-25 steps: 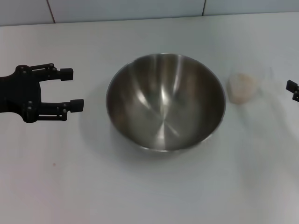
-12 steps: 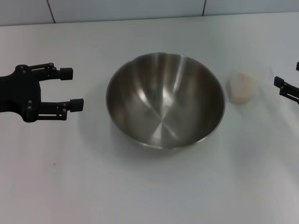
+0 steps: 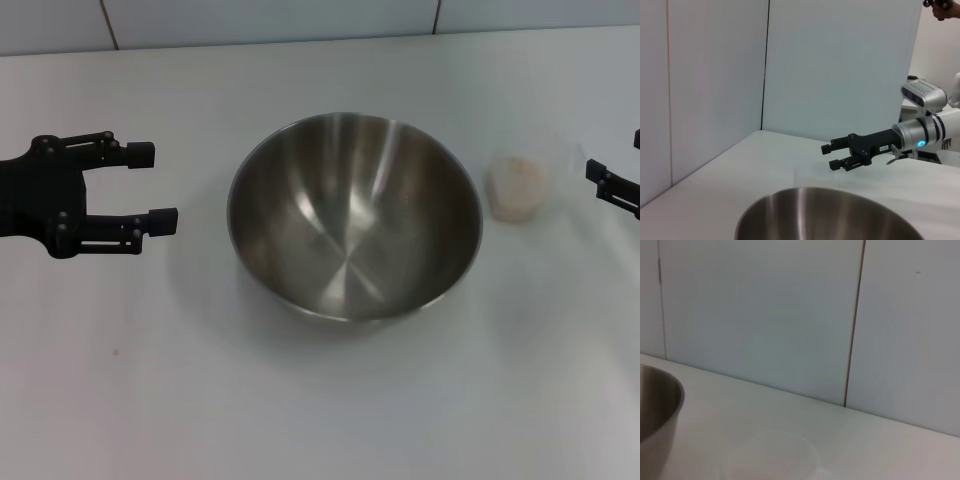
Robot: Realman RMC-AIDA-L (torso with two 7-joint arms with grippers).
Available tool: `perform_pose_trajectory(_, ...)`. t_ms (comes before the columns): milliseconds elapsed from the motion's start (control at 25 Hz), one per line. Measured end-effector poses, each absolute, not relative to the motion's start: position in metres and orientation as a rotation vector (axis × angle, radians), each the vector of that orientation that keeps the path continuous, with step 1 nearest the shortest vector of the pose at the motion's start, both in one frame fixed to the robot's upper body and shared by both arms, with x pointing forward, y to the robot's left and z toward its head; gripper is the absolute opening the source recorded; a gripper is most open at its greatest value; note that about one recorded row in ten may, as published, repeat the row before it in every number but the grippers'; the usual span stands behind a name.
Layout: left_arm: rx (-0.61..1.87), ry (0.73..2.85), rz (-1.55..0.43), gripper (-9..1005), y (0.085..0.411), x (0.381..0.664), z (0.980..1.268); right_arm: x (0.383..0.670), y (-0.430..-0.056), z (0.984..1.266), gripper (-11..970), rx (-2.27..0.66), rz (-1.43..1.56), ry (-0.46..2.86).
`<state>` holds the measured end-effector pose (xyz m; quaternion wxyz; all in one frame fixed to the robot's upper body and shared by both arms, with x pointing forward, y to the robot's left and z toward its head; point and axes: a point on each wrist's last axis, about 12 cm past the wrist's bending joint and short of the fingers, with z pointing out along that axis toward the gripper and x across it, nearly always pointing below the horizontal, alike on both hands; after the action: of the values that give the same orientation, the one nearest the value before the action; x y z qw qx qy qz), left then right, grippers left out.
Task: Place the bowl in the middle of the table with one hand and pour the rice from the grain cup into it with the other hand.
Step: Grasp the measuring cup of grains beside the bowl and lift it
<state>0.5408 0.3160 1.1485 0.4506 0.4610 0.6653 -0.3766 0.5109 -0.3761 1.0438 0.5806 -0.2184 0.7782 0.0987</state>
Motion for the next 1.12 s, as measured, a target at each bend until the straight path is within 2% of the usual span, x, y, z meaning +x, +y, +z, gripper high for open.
perform_pose_trajectory(1120, 1.157, 1.637, -0.924, 842, 0.313, 0.545, 1.152, 0.525, -0.363, 1.039, 774, -0.541, 0.23, 1.852)
